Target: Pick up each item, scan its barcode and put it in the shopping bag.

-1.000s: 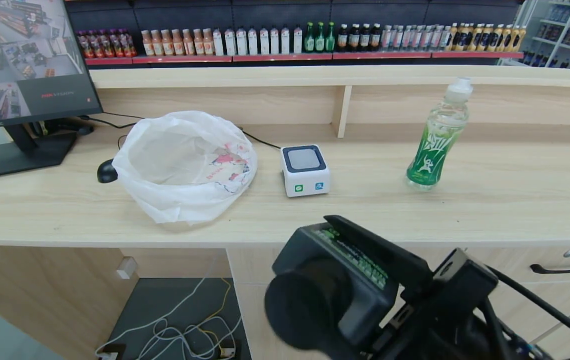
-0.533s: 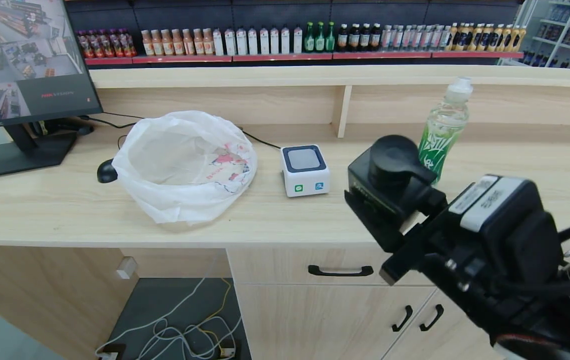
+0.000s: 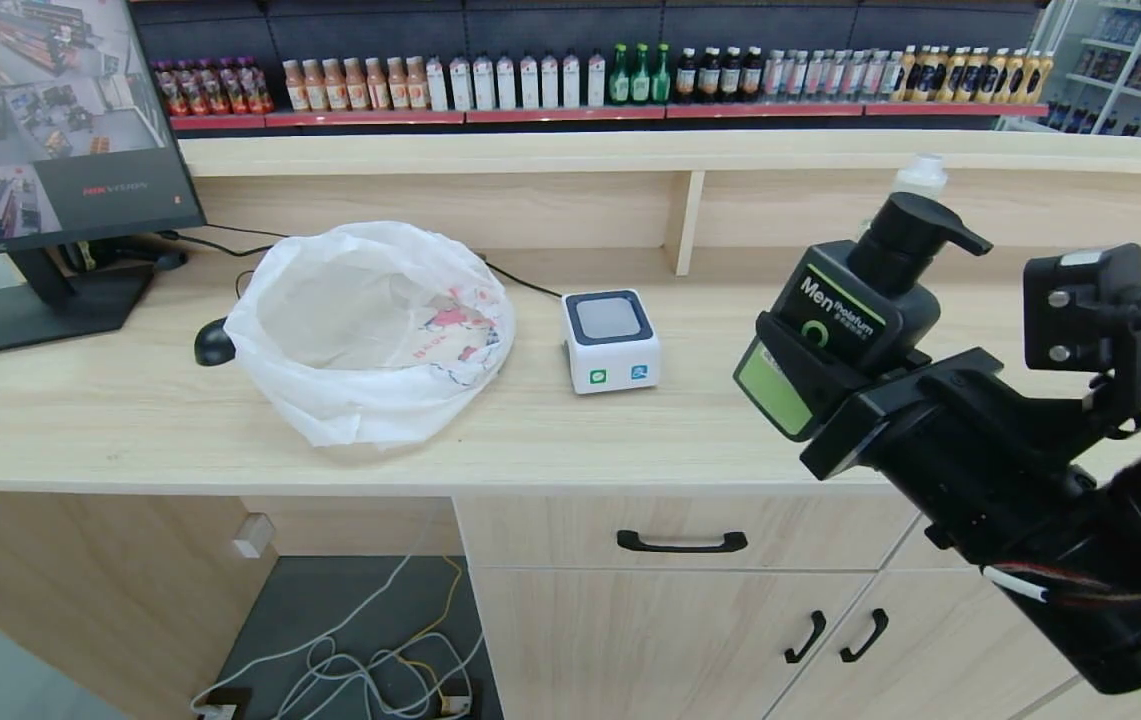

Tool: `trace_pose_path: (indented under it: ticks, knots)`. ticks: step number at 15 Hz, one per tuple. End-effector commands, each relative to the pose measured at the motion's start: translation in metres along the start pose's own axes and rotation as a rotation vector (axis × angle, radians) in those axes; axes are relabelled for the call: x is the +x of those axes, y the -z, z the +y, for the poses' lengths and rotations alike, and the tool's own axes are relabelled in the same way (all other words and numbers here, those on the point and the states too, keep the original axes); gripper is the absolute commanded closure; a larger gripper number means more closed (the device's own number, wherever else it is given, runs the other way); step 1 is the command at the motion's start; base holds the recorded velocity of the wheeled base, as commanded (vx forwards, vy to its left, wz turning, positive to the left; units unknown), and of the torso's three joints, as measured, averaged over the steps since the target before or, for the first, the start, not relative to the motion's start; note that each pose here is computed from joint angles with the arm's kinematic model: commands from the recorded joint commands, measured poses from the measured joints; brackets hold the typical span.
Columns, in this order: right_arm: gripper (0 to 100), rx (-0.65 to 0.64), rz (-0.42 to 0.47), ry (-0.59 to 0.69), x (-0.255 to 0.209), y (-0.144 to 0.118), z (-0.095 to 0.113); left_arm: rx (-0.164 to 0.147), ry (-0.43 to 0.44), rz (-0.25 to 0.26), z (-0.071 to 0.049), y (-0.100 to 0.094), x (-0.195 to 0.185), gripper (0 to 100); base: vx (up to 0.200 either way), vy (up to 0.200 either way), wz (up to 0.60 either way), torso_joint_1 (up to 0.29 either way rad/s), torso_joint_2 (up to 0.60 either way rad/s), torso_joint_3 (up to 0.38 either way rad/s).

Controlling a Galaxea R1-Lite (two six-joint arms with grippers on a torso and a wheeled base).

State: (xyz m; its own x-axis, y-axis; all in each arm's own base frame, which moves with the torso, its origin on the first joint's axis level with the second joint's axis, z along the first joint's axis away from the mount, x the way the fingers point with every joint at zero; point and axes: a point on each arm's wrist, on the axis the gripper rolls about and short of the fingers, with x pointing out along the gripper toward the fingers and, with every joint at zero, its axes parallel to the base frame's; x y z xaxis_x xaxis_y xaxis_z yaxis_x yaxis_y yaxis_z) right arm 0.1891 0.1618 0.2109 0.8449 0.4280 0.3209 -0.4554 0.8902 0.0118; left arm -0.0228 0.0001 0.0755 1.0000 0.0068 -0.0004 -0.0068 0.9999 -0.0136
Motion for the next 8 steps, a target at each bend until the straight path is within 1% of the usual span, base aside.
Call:
trace_pose_path:
  ticks: [1, 2, 3, 5, 7, 8]
  knots:
    - [100, -0.002, -0.003, -0.009, 0.01, 0.003, -0.003, 0.0, -0.001, 0.0, 0.0, 0.0, 0.0, 0, 0.0, 0.0, 0.0, 0.0, 0.0, 0.0]
    - [100, -0.017, -0.028, -0.056, 0.02, 0.004, -0.008, 0.001, -0.001, 0.0, 0.0, 0.0, 0.0, 0, 0.0, 0.0, 0.0, 0.0, 0.0, 0.0]
    - [100, 0.001, -0.068, -0.068, 0.024, 0.0, -0.009, 0.001, -0.001, 0.0, 0.0, 0.0, 0.0, 0, 0.0, 0.0, 0.0, 0.0, 0.0, 0.0]
    - [100, 0.056, -0.108, -0.018, 0.031, 0.001, -0.019, 0.001, -0.001, 0.0, 0.0, 0.0, 0.0, 0, 0.0, 0.0, 0.0, 0.0, 0.0, 0.0]
    - [100, 0.051, -0.131, 0.063, 0.034, -0.001, -0.036, 0.001, -0.001, 0.0, 0.0, 0.0, 0.0, 0, 0.0, 0.0, 0.0, 0.0, 0.0, 0.0]
    - [100, 0.04, -0.137, 0.081, 0.037, 0.0, -0.043, 0.001, -0.001, 0.0, 0.0, 0.0, 0.0, 0, 0.0, 0.0, 0.0, 0.0, 0.0, 0.0]
